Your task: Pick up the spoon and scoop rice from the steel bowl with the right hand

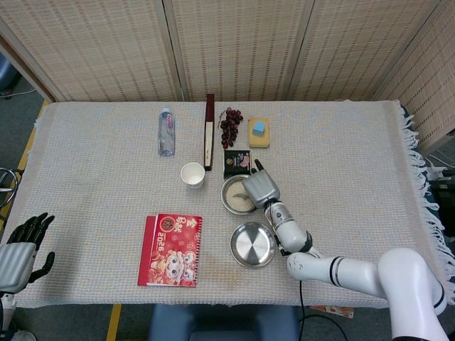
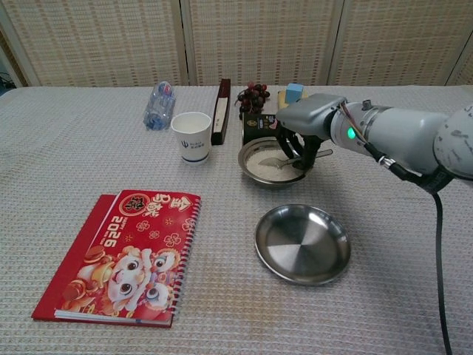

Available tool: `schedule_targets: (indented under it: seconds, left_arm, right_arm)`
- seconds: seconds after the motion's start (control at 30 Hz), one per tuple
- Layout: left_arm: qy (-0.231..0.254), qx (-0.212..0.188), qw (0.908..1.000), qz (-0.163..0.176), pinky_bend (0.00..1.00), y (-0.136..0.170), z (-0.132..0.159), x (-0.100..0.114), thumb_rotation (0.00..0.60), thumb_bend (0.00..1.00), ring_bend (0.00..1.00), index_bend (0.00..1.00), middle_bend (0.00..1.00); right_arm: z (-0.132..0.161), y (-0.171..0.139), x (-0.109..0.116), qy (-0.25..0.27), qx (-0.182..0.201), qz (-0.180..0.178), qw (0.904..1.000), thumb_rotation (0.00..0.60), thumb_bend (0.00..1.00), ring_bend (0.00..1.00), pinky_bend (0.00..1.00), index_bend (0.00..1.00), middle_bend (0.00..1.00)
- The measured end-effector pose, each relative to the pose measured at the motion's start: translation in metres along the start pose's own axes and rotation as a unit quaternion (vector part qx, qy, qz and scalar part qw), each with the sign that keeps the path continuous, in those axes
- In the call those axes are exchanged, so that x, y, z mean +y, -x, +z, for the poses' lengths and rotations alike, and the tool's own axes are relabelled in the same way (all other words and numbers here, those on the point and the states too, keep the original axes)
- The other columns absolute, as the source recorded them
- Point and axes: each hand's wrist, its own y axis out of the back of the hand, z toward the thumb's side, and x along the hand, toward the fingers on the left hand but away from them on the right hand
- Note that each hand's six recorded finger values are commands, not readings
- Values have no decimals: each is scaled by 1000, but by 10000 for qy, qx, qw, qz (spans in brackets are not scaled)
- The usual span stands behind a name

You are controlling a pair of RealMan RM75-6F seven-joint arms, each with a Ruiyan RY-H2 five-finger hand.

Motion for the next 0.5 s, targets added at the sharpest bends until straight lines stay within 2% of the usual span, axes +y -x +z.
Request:
schedule_targets:
  seconds: [0.23, 0.5]
  left_arm:
    - [8, 3, 10000, 19, 127, 1, 0, 1, 600, 478, 0, 0, 0]
    - [-2, -3, 10000, 3, 127, 1, 0, 0, 600, 479, 0, 0, 0]
  right_arm:
    - [-6, -1, 4, 785, -13, 194, 9967, 600, 326, 198, 2, 947, 593]
    - [-27, -3, 2, 1515, -178, 423, 9874, 600, 325, 198, 2, 947, 593]
